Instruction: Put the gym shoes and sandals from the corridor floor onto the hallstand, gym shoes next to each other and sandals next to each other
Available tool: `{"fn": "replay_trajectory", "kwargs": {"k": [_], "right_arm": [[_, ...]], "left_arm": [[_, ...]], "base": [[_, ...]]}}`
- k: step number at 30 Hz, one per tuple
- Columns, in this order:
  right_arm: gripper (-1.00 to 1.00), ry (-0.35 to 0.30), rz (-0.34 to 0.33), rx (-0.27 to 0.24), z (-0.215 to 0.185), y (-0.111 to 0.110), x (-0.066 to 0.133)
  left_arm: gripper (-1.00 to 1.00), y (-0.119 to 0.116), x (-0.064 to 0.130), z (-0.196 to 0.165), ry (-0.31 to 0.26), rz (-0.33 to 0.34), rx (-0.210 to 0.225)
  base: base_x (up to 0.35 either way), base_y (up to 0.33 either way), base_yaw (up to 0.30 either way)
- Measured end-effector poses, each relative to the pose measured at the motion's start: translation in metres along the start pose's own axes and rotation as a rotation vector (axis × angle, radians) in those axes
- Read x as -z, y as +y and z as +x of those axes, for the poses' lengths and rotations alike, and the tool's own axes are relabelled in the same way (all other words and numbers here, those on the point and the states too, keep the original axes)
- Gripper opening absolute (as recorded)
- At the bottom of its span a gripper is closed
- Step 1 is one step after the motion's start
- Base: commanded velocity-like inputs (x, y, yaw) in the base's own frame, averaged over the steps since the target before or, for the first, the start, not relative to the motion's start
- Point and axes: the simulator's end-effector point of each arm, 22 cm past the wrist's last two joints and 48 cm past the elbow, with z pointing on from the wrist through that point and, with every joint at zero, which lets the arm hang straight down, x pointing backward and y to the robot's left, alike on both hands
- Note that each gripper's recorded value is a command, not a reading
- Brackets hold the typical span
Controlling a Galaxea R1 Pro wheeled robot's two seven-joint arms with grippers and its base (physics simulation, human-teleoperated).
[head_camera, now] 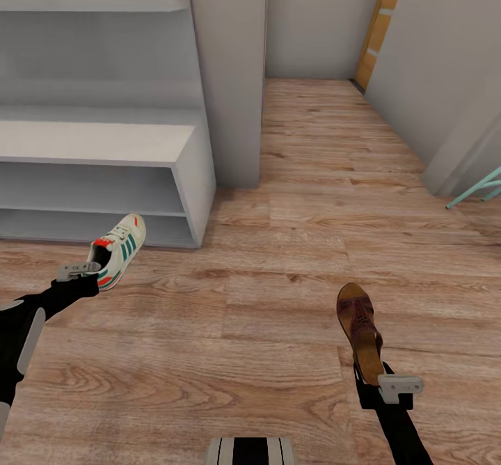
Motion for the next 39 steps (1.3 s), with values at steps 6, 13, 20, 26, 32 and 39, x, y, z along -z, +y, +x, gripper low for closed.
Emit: {"fn": "replay_trajectory", "kwargs": {"k": [6, 13, 20, 26, 32, 39], "right_arm": [[-1.00, 0.000, 0.000, 0.000, 0.000, 0.000, 0.000], [-1.00, 0.000, 0.000, -0.001, 0.000, 0.000, 0.000], [-1.00, -0.001, 0.000, -0.001, 0.000, 0.000, 0.000], [-1.00, 0.000, 0.000, -0.001, 0.000, 0.000, 0.000], [-1.00, 0.001, -0.001, -0.001, 0.000, 0.001, 0.000], [-1.00, 0.001, -0.001, -0.001, 0.000, 0.001, 0.000]], "left_arm": [[-1.00, 0.001, 0.000, -0.001, -0.002, -0.001, 0.001], [-1.00, 0.002, 0.000, -0.001, -0.005, -0.004, 0.003], [-1.00, 0.005, 0.001, -0.009, -0.047, -0.009, 0.004], [-1.00, 0.014, 0.001, -0.011, -0.082, -0.022, 0.016], [-1.00, 0.016, -0.001, -0.004, -0.076, -0.024, 0.028], [-1.00, 0.016, -0.002, -0.002, -0.070, -0.021, 0.030]], "base": [[0.000, 0.000, 0.000], [0.000, 0.000, 0.000], [0.000, 0.000, 0.000], [0.000, 0.000, 0.000], [0.000, 0.000, 0.000], [0.000, 0.000, 0.000]]}}
